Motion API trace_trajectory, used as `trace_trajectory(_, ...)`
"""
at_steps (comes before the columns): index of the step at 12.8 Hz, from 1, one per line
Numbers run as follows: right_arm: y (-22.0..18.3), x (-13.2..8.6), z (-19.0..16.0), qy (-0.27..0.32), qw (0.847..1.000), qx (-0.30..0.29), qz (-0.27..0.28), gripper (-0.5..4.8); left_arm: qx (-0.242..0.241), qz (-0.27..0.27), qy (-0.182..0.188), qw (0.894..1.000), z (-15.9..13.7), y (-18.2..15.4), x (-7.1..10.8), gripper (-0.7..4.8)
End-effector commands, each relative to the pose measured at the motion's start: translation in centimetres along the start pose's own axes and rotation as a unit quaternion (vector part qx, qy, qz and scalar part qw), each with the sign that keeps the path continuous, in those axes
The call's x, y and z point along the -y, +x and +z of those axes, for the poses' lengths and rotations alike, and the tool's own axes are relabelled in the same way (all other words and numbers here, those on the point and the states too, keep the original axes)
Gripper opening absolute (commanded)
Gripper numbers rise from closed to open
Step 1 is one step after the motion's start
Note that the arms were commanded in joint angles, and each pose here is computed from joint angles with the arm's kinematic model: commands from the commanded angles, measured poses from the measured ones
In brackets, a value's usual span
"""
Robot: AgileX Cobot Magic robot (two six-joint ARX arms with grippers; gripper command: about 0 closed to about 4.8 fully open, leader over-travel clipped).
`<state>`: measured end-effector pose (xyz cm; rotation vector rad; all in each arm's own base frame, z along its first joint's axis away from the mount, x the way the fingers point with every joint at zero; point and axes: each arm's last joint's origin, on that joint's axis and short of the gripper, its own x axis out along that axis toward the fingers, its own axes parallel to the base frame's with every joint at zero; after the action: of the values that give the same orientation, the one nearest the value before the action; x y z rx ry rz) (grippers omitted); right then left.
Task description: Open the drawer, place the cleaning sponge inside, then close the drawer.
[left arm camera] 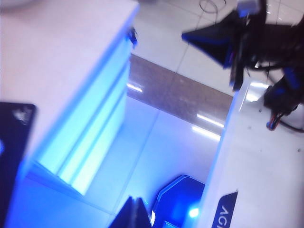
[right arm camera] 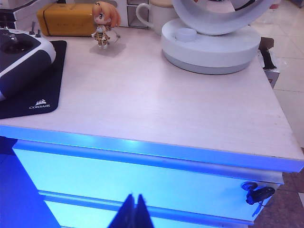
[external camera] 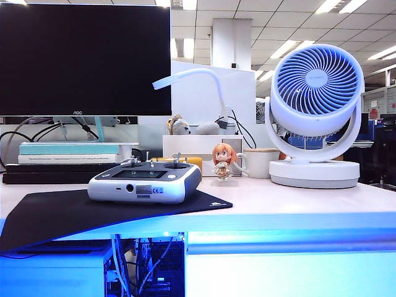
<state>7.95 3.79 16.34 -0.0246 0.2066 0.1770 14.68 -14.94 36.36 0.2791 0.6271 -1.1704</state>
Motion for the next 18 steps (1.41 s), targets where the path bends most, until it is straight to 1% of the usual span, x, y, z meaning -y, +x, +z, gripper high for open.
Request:
trace_trajectory(1, -0.1, 0.0, 0.2, 0.004, 1.000, 0.008, 0.000, -0.06, 0.093, 0.076, -0.038, 0.992, -2.7, 3.9, -1.2, -0.06)
trace_trajectory(2, -0.1, 0.0, 0.2, 0.004, 1.000, 0.008, 0.000, -0.06, 0.113, 0.098, -0.052, 0.987, -3.9, 4.7, -1.5, -0.06)
trace_trajectory(3, -0.1, 0.0, 0.2, 0.004, 1.000, 0.008, 0.001, -0.06, 0.121, 0.132, -0.061, 0.982, -5.4, 5.3, -1.7, -0.06)
trace_trajectory(4, -0.1, 0.0, 0.2, 0.004, 1.000, 0.008, 0.001, -0.06, 0.134, 0.176, -0.064, 0.973, -6.7, 5.1, -1.7, -0.06)
trace_trajectory(5, -0.1, 0.0, 0.2, 0.004, 1.000, 0.008, 0.001, -0.06, 0.161, 0.224, -0.073, 0.959, -8.0, 4.1, -1.7, -0.06)
trace_trajectory(6, -0.1, 0.0, 0.2, 0.004, 1.000, 0.008, 0.002, -0.06, 0.194, 0.270, -0.090, 0.939, -9.8, 1.9, -2.4, -0.06)
trace_trajectory(7, -0.1, 0.0, 0.2, 0.004, 1.000, 0.008, 0.001, -0.06, 0.229, 0.327, -0.107, 0.911, -12.0, -0.5, -2.9, -0.06)
trace_trajectory(8, -0.1, 0.0, 0.2, 0.004, 1.000, 0.008, 0.002, -0.06, 0.258, 0.367, -0.114, 0.886, -14.0, -2.1, -2.9, -0.06)
trace_trajectory(10, -0.1, 0.0, 0.2, 0.004, 1.000, 0.008, 0.002, -0.06, 0.283, 0.398, -0.116, 0.865, -16.9, -2.3, -2.7, -0.06)
trace_trajectory(11, -0.1, 0.0, 0.2, 0.004, 1.000, 0.008, 0.002, -0.06, 0.284, 0.409, -0.120, 0.859, -19.2, -1.4, -2.8, -0.06)
trace_trajectory(12, -0.1, 0.0, 0.2, 0.004, 1.000, 0.008, 0.002, -0.06, 0.274, 0.427, -0.133, 0.851, -22.2, -0.2, -3.1, -0.06)
trace_trajectory(13, -0.1, 0.0, 0.2, 0.004, 1.000, 0.008, 0.002, -0.06, 0.277, 0.440, -0.141, 0.843, -23.0, -0.1, -3.2, -0.06)
trace_trajectory(14, -0.1, 0.0, 0.2, 0.004, 1.000, 0.008, 0.002, -0.06, 0.291, 0.487, -0.180, 0.803, -25.5, -0.3, -3.5, -0.06)
trace_trajectory(15, -0.1, 0.0, 0.2, 0.004, 1.000, 0.008, 0.002, -0.06, 0.279, 0.524, -0.197, 0.780, -26.2, -0.9, -3.7, -0.06)
trace_trajectory(16, -0.1, 0.0, 0.2, 0.004, 1.000, 0.008, 0.002, -0.06, 0.269, 0.534, -0.197, 0.777, -26.4, -1.0, -3.8, -0.06)
trace_trajectory(17, -0.1, 0.0, 0.2, 0.004, 1.000, 0.008, 0.002, -0.06, 0.221, 0.557, -0.203, 0.775, -27.2, -0.8, -3.8, -0.06)
trace_trajectory(18, -0.1, 0.0, 0.2, 0.004, 1.000, 0.008, 0.002, -0.06, 0.217, 0.556, -0.198, 0.777, -27.1, -0.7, -3.8, -0.06)
